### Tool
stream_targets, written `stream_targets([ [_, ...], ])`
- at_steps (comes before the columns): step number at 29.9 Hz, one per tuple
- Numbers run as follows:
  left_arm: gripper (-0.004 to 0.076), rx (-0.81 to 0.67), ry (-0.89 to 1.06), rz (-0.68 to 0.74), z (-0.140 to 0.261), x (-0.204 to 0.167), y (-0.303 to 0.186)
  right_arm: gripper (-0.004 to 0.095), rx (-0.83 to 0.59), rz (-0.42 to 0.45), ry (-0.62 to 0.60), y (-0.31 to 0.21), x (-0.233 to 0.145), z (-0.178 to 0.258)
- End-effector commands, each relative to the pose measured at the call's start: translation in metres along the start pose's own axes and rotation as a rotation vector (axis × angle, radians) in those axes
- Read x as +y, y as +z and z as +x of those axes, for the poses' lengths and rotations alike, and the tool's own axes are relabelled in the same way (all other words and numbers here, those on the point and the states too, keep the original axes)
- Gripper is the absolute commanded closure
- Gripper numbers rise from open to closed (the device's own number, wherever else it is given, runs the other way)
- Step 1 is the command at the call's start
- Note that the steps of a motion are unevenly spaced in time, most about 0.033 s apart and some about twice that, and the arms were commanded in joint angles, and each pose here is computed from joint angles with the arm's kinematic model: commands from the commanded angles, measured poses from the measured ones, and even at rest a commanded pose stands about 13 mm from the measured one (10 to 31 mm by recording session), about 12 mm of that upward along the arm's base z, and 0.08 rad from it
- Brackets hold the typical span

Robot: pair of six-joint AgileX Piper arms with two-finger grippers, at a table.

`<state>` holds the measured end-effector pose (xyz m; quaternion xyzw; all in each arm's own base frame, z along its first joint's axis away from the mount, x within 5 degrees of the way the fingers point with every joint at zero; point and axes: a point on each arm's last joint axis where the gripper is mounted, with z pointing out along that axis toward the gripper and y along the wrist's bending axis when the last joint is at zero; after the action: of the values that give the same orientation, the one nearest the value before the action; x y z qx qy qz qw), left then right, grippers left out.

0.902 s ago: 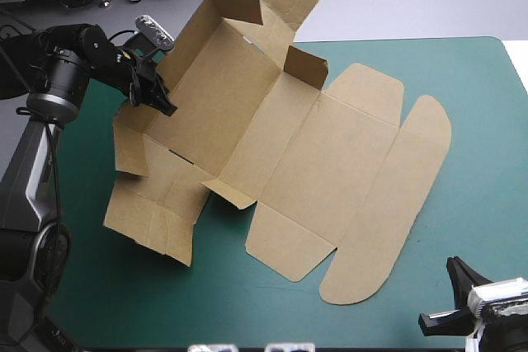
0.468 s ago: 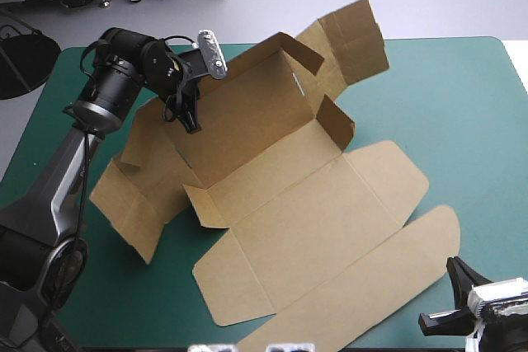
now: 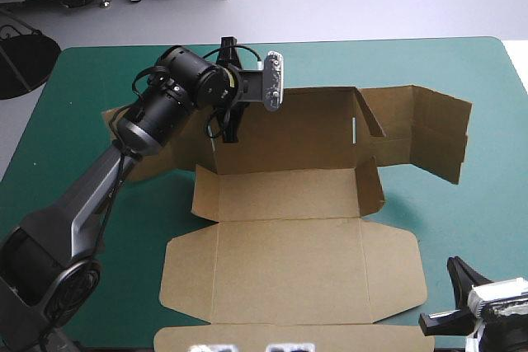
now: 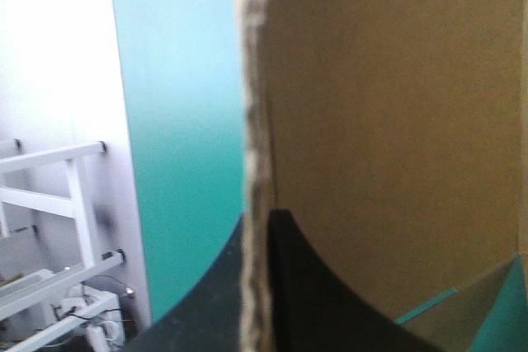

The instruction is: Fold the box

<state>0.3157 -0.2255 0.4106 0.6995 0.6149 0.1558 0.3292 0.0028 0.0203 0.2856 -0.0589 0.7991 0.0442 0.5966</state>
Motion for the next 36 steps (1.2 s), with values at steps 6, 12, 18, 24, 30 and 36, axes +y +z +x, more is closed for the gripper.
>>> stream_targets([
  [6, 0.0733, -0.121, 0.03, -0.256, -0.015, 0.019, -0.041, 0.0908, -0.124, 0.024, -0.011, -0.01, 0.0, -0.012],
  [12, 0.0733, -0.12, 0.019, -0.252, -0.016, 0.019, -0.037, 0.0908, -0.137, 0.068, -0.046, -0.01, -0.004, -0.014],
  [18, 0.0733, -0.061, -0.061, -0.258, -0.014, 0.014, -0.027, 0.0908, -0.119, 0.075, 0.007, -0.003, -0.006, -0.018],
  [24, 0.0733, 0.032, 0.013, -0.243, -0.024, -0.008, -0.009, 0.0908, -0.024, 0.045, 0.056, 0.015, -0.009, -0.026],
  [30, 0.0733, 0.067, -0.06, -0.301, -0.038, -0.022, -0.005, 0.0908, -0.017, 0.029, 0.081, 0.02, -0.01, -0.049],
  [36, 0.0733, 0.09, -0.079, -0.279, -0.038, -0.035, 0.007, 0.0908, -0.056, 0.03, 0.077, 0.015, -0.012, -0.082],
])
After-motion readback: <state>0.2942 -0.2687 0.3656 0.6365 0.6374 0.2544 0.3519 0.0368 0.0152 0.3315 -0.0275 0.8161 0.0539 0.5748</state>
